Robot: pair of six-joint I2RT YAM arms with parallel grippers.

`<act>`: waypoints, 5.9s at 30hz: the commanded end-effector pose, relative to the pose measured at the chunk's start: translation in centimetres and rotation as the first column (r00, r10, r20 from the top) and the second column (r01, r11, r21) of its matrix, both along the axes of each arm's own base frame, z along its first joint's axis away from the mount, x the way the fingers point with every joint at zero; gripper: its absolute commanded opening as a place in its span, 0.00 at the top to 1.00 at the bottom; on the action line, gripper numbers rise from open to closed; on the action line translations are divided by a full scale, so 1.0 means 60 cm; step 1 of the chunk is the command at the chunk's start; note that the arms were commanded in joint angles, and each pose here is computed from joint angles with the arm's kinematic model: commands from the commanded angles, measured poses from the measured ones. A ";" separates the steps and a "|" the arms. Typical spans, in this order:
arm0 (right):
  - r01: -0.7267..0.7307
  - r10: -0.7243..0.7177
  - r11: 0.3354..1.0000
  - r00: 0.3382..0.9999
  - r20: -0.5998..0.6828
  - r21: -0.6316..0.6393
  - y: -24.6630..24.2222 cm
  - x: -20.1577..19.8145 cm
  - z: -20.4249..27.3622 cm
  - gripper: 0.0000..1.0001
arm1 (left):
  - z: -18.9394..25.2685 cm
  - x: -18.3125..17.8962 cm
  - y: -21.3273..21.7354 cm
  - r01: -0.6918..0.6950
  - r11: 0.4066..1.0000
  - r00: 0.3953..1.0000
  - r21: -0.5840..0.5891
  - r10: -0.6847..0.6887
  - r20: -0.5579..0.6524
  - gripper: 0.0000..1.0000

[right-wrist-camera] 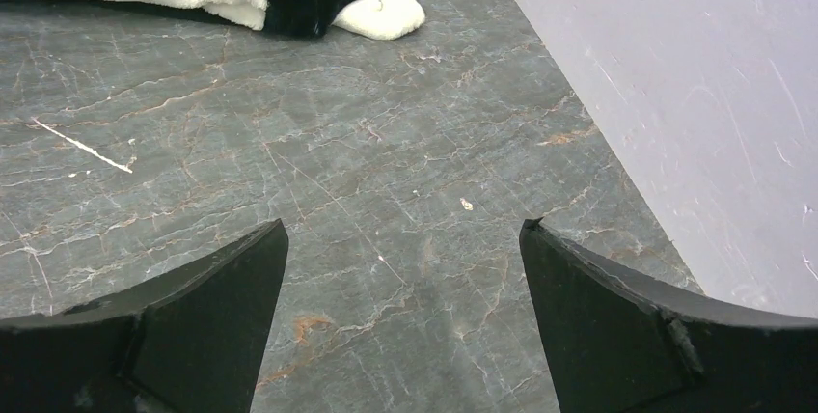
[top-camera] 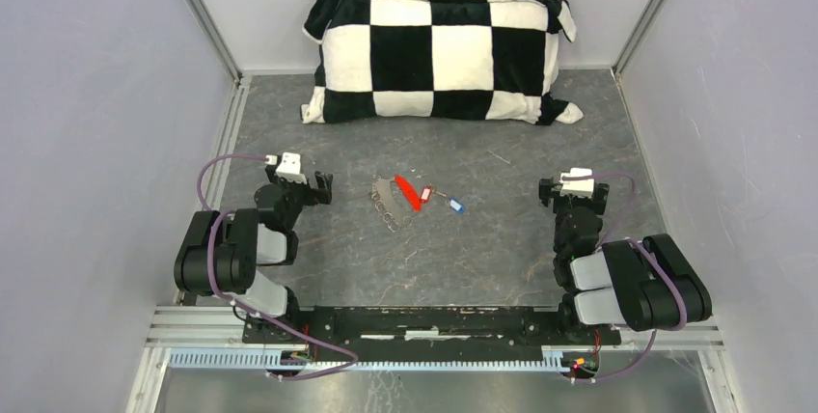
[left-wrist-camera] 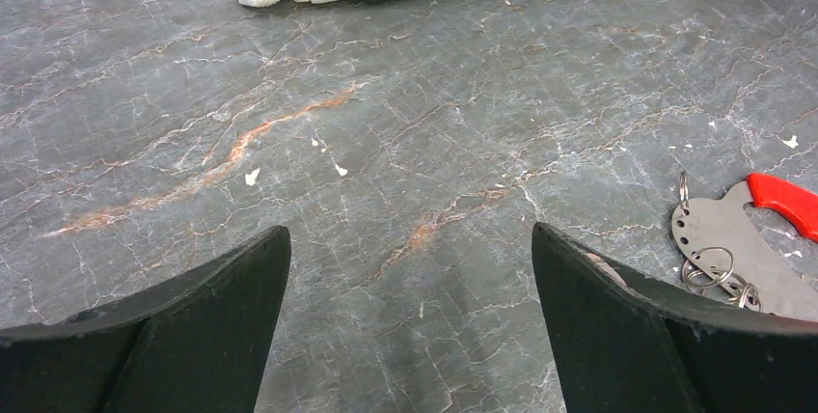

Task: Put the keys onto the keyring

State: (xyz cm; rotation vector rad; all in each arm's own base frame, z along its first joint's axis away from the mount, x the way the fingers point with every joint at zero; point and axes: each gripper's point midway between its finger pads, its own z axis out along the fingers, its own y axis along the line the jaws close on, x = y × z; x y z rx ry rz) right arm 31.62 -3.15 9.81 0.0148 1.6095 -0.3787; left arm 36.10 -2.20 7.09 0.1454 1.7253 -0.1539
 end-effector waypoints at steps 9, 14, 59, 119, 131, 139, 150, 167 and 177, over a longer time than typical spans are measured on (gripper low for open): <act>-0.012 0.011 1.000 0.999 -0.034 -0.019 -0.004 -0.036 -0.027 0.02 | 0.038 0.019 0.008 -0.027 0.999 0.996 -0.019 0.028 0.082 0.00; -0.011 0.011 1.000 0.999 -0.033 -0.018 -0.004 -0.035 -0.026 0.02 | 0.038 0.019 0.009 -0.028 0.999 0.996 -0.019 0.030 0.082 0.00; -0.656 0.732 0.657 0.672 -0.108 0.371 0.318 -0.069 0.038 0.02 | -0.031 -0.186 -0.373 0.963 0.251 0.111 -0.101 -0.708 -0.698 0.13; -0.940 0.952 0.215 0.263 0.159 0.266 0.438 -0.147 0.214 0.30 | 0.154 -0.223 -0.353 0.956 0.072 0.234 0.286 -0.776 -0.585 0.98; -0.986 0.978 -0.072 -0.041 0.204 0.147 0.530 -0.238 0.302 0.28 | 0.292 -0.331 -0.346 0.871 0.041 0.179 0.490 -0.954 -0.239 0.98; -0.994 0.977 -0.101 -0.091 0.192 0.045 0.566 -0.276 0.336 0.31 | 0.338 -0.371 -0.357 0.885 0.065 0.123 0.461 -0.988 -0.095 0.98; -0.993 0.984 -0.112 -0.116 0.134 -0.038 0.625 -0.284 0.351 0.47 | 0.370 -0.398 -0.370 0.887 0.047 0.046 0.460 -0.999 0.014 0.98; -0.989 0.982 -0.144 -0.147 0.121 -0.038 0.651 -0.300 0.356 0.71 | 0.382 -0.407 -0.369 0.902 0.077 0.059 0.426 -0.997 0.056 0.98; -0.992 0.983 -0.125 -0.127 0.135 -0.026 0.658 -0.301 0.359 0.77 | 0.375 -0.411 -0.368 0.909 0.075 0.058 0.410 -0.997 0.052 0.98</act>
